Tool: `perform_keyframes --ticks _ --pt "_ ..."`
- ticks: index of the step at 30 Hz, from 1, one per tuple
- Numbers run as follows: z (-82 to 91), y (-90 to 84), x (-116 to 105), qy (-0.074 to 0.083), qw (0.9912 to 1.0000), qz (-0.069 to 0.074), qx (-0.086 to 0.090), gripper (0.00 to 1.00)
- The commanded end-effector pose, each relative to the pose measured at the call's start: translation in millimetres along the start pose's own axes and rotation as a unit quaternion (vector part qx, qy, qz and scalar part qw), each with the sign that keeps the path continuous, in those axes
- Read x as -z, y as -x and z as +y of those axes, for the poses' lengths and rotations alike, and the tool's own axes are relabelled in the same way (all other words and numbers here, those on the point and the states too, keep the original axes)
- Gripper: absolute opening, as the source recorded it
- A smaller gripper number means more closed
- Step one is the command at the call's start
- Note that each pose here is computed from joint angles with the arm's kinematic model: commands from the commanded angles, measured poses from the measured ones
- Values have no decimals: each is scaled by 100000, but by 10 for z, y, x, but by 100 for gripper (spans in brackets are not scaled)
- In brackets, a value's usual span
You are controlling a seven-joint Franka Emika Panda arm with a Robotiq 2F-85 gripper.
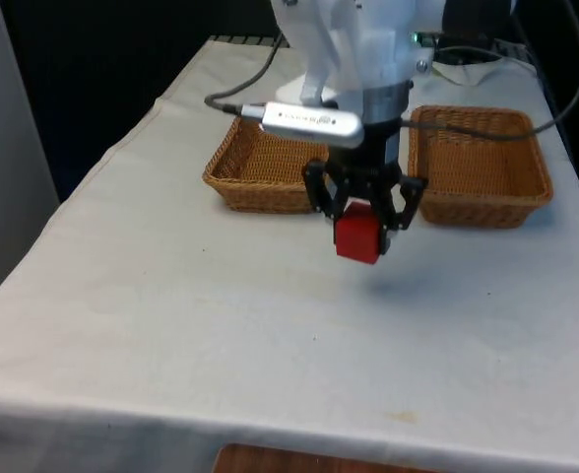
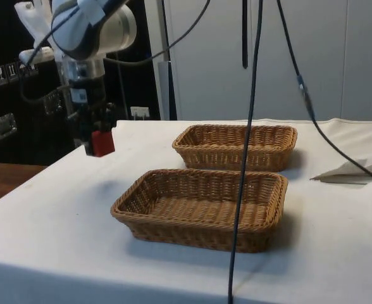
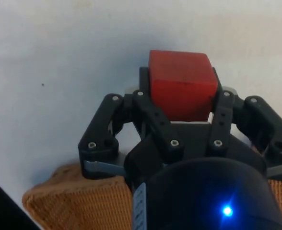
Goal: Pick up the red cube and place it into the right basket.
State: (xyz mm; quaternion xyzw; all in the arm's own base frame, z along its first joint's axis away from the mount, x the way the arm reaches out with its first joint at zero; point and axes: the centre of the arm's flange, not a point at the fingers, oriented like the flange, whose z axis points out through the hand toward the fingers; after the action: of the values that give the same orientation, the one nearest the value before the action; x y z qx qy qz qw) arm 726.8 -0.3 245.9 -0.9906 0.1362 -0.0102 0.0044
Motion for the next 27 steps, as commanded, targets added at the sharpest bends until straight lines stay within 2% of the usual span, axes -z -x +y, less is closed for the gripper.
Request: perform_keyframes --ticks 1,13,15,16,24,25,27 --pt "19 34 70 183 100000 169 -28 3" --pt "130 258 462 488 99992 152 1148 3" --pt "131 253 474 428 99991 -68 1246 3" --pt "150 316 559 675 99985 270 1594 3" --pt "261 478 768 1353 99944 609 2992 3" --pt "256 464 739 1272 99955 98 2723 3" --pt "291 514 807 1515 99932 685 3300 3"
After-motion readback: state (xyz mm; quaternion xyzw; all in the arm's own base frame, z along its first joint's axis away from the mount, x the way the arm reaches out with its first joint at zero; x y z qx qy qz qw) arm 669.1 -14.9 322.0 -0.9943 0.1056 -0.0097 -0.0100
